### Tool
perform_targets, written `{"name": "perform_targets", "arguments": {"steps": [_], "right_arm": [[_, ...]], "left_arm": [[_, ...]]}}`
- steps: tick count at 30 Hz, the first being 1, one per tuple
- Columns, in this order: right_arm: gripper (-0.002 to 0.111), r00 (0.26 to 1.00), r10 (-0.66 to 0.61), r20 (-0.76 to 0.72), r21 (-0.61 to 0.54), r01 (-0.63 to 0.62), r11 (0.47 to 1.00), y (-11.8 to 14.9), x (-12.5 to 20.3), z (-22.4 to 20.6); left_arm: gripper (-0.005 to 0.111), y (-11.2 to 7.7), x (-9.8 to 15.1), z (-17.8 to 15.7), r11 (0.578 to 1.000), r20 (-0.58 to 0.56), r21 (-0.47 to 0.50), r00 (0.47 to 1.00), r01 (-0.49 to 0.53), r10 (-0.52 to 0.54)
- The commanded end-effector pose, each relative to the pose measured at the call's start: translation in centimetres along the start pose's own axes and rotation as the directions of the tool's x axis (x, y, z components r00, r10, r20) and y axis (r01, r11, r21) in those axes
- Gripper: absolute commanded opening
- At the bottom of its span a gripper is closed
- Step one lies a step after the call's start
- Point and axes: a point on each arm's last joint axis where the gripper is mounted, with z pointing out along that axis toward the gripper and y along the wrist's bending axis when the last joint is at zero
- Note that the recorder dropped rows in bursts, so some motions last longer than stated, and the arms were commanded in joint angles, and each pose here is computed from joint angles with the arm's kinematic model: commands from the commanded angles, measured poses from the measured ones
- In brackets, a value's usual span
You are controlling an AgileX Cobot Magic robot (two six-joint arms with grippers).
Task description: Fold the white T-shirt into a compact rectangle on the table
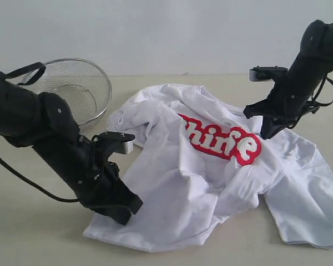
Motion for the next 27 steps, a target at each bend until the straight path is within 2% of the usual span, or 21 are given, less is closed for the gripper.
{"name": "perform_targets", "arguments": {"steps": [1,4,10,19,27], "right_arm": [[0.0,1.0,0.009,-0.001,-0.002,-0.009,1.0,-0.4,0.0,-0.1],[0.0,1.0,0.006,-0.024,0.005,-0.006,1.0,-0.6,0.2,0.6],[0.0,0.996,0.057,-0.074,0.118,-0.048,0.992,-2.8,-1.1,3.9],[0.0,0.998,0.065,-0.017,0.197,-0.06,0.979,-5.4,-5.2,3.5],[0.0,0.994,0.099,0.05,0.215,-0.108,0.971,-8.3,-6.1,3.1]], "left_arm": [[0.005,0.1,2.4,0.5,1.0,-0.084,-0.024,0.996,0.019,-0.021],[0.005,-0.3,3.7,-0.1,0.999,-0.094,-0.018,0.995,0.035,-0.036],[0.005,-1.0,5.6,-2.2,0.998,-0.07,-0.04,0.996,0.044,-0.047],[0.005,-0.6,5.7,-2.0,0.994,-0.039,-0.079,0.997,0.071,-0.074],[0.005,-0.2,5.6,-2.1,0.992,-0.03,-0.084,0.994,0.099,-0.102]]}}
